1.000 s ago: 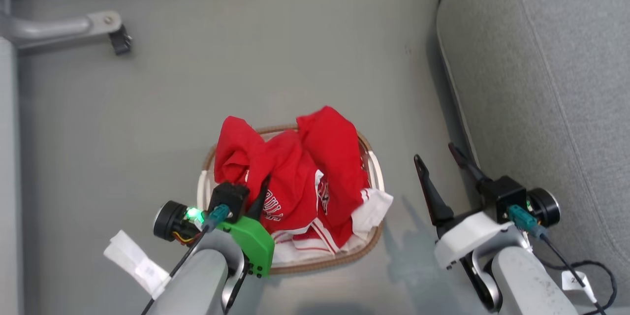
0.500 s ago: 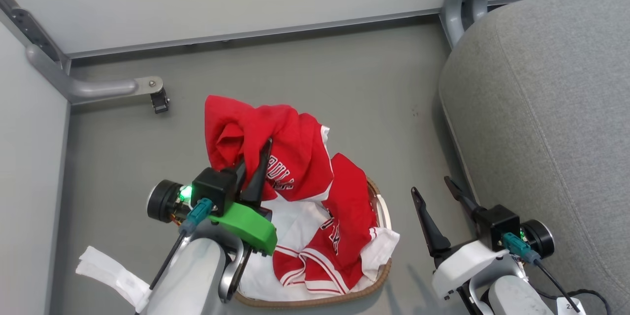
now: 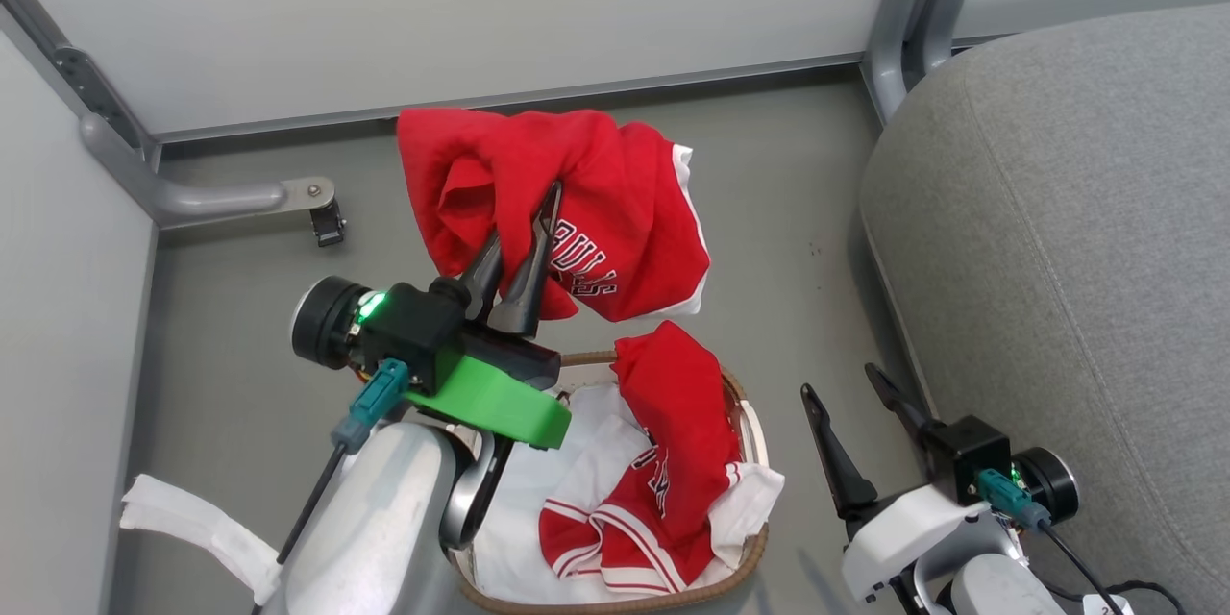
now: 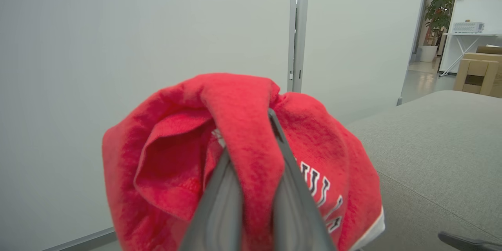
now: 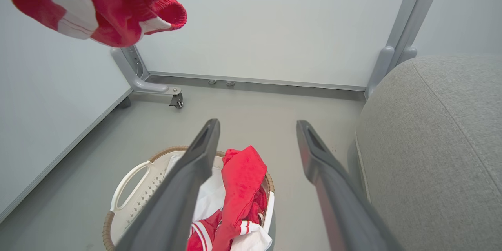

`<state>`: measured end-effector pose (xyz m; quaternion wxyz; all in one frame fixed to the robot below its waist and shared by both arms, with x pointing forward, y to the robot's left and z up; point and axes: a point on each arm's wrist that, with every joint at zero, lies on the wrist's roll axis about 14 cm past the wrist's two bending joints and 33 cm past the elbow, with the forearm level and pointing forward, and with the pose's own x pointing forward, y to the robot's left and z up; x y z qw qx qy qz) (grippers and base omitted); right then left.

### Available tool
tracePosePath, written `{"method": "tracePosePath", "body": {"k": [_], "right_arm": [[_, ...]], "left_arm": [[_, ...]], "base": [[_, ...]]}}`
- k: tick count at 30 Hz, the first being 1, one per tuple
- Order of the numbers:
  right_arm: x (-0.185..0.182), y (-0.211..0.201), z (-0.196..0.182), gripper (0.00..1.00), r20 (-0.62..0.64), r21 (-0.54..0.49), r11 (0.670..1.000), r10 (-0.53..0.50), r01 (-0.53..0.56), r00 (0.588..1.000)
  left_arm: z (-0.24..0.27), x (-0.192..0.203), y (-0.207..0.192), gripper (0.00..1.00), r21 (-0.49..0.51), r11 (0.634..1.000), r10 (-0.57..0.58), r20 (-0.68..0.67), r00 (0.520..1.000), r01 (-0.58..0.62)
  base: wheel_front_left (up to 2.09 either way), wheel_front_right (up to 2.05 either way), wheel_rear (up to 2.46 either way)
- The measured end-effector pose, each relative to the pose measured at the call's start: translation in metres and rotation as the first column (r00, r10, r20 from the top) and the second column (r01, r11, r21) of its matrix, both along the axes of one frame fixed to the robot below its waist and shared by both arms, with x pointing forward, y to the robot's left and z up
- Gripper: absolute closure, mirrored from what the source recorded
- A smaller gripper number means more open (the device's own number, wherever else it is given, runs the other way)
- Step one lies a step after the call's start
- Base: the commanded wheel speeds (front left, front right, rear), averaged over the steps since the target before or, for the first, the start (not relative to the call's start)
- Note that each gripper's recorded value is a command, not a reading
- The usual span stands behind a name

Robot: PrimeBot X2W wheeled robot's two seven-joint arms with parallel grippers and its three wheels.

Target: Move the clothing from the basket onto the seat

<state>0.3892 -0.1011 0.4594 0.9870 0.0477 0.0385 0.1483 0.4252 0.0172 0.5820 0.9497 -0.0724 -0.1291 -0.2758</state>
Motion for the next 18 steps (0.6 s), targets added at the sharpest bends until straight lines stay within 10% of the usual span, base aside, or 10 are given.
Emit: {"method": "tracePosePath", "body": {"k": [18], "right_arm": [[0.031,0.068,0.102,0.00,0.294,0.041,0.974,0.203,-0.224,0.934]], "left_arm": [[-0.004,-0.009,-0.007,1.00,-0.031,0.999,-0.031,-0.023,0.999,0.031]], "base": [[0.00,0.00,0.00]]}}
